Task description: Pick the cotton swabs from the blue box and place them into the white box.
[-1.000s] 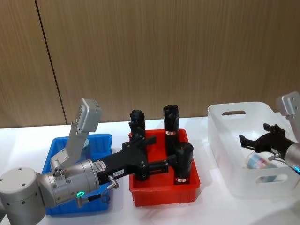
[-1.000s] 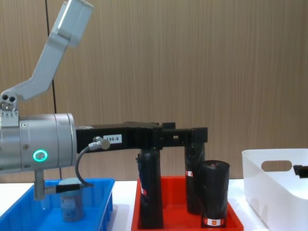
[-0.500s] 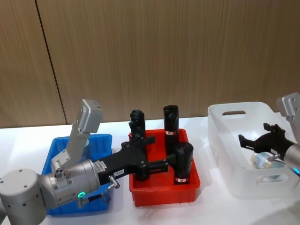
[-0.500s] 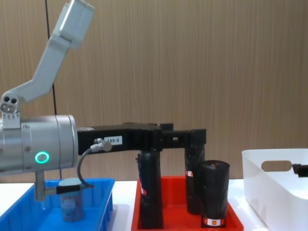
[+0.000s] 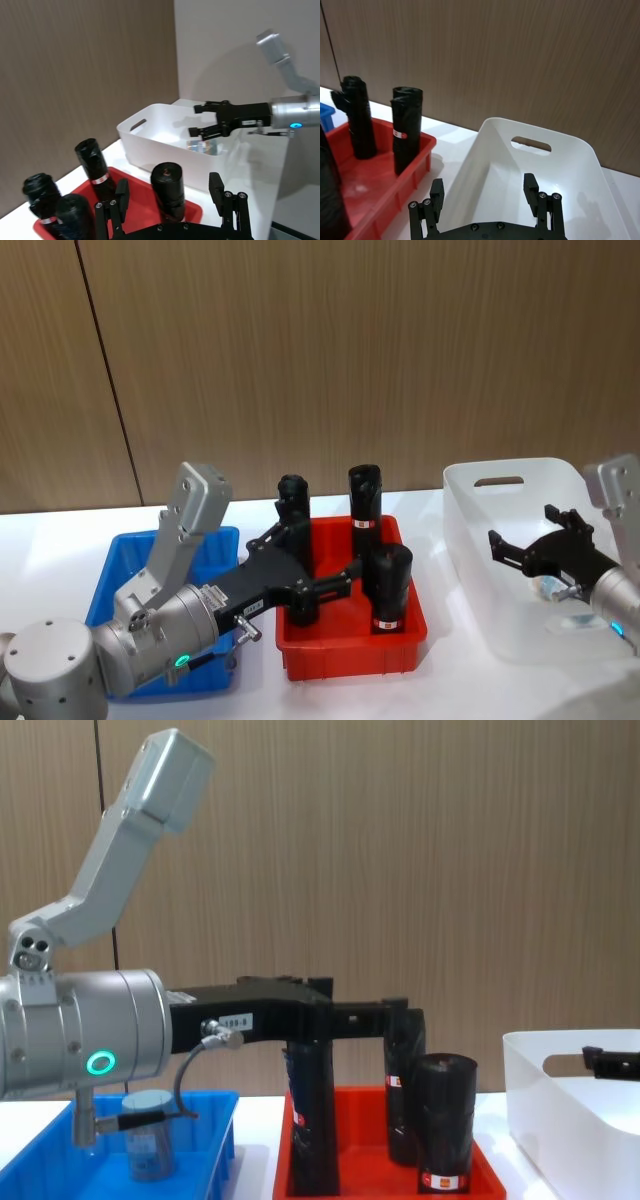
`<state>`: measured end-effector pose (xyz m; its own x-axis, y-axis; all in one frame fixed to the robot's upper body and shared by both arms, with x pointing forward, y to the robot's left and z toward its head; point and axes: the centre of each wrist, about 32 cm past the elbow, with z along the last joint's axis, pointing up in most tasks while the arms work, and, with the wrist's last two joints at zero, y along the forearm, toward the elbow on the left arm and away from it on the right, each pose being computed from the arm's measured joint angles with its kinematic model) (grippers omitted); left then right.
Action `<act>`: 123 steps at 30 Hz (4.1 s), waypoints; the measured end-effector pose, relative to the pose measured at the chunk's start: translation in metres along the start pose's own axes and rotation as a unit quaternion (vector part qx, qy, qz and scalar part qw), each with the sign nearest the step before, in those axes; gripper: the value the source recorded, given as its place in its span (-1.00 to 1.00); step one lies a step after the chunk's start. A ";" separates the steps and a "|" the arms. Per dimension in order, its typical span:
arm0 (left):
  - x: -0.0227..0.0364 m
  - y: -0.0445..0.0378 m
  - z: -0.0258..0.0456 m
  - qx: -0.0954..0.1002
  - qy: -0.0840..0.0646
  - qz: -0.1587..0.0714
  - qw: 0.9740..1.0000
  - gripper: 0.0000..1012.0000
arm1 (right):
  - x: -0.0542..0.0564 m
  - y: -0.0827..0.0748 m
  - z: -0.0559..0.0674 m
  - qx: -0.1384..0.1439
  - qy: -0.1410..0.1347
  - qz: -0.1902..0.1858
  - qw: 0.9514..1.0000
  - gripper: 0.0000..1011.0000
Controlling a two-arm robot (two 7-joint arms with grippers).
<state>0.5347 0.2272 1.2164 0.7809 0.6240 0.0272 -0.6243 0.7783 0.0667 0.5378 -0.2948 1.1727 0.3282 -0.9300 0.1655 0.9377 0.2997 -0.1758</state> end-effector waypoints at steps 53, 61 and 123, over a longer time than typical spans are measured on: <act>-0.0520 0.0034 -0.0108 -0.044 -0.108 0.227 0.967 0.98 | -0.082 -0.074 0.017 0.119 0.062 0.003 0.991 0.98; -0.0520 0.0033 -0.0108 -0.044 -0.108 0.228 0.967 0.98 | -0.082 -0.074 0.017 0.120 0.062 0.003 0.991 0.98; -0.0517 0.0034 -0.0109 -0.044 -0.108 0.228 0.967 0.98 | -0.065 0.014 0.013 0.006 0.038 0.167 0.985 0.98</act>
<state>0.4920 0.1984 1.2044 0.4041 0.8820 0.2424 -0.8966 0.4344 -0.0858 0.5307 -0.2277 1.1723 0.6096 -0.7923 0.0268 0.7803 0.5938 -0.1963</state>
